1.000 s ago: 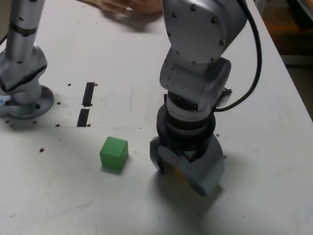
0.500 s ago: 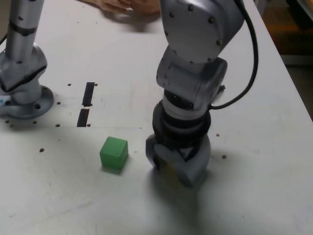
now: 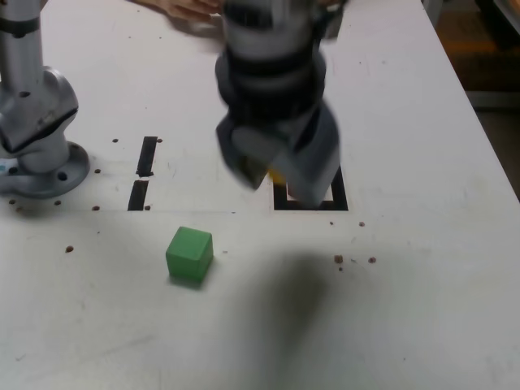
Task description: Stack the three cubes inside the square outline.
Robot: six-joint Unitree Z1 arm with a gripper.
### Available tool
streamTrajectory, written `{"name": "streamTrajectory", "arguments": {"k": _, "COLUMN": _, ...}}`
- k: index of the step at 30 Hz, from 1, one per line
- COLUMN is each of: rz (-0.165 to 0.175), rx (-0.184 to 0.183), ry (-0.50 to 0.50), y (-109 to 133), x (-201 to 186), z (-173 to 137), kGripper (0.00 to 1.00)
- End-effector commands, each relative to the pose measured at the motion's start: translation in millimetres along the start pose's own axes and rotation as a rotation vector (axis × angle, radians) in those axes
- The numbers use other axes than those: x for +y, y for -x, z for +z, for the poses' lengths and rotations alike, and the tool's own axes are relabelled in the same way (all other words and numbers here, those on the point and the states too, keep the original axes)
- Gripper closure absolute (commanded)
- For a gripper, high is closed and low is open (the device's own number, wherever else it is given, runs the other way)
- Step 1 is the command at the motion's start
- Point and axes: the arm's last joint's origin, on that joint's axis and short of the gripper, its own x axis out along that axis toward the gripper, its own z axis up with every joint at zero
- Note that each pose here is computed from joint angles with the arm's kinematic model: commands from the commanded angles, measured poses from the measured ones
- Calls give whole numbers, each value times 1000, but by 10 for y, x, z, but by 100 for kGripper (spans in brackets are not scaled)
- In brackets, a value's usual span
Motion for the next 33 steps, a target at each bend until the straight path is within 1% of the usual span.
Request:
{"name": "streamTrajectory", "arguments": {"k": 1, "rz": -9, "rx": -11, "ry": 27, "y": 21, "x": 103, "z": 4, "kGripper": 97}}
{"name": "streamTrajectory", "arguments": {"k": 4, "rz": -30, "rx": -8, "ry": 68, "y": -1, "x": 272, "z": 14, "kGripper": 97}}
{"name": "streamTrajectory", "arguments": {"k": 7, "rz": -50, "rx": 5, "ry": 101, "y": -71, "x": 445, "z": 20, "kGripper": 97}}
{"name": "streamTrajectory", "arguments": {"k": 9, "rz": -56, "rx": 17, "ry": 114, "y": -131, "x": 549, "z": 21, "kGripper": 97}}
{"name": "streamTrajectory", "arguments": {"k": 13, "rz": -64, "rx": 43, "ry": 130, "y": -281, "x": 722, "z": 7, "kGripper": 97}}
{"name": "streamTrajectory", "arguments": {"k": 16, "rz": -77, "rx": 58, "ry": 153, "y": -447, "x": 813, "z": -26, "kGripper": 96}}
{"name": "streamTrajectory", "arguments": {"k": 20, "rz": -97, "rx": 59, "ry": 180, "y": -664, "x": 852, "z": -52, "kGripper": 95}}
{"name": "streamTrajectory", "arguments": {"k": 23, "rz": -105, "rx": 51, "ry": 191, "y": -803, "x": 851, "z": -46, "kGripper": 95}}
{"name": "streamTrajectory", "arguments": {"k": 27, "rz": -110, "rx": 35, "ry": 196, "y": -900, "x": 839, "z": -19, "kGripper": 93}}
{"name": "streamTrajectory", "arguments": {"k": 33, "rz": -119, "rx": 33, "ry": 199, "y": -967, "x": 821, "z": -12, "kGripper": 84}}
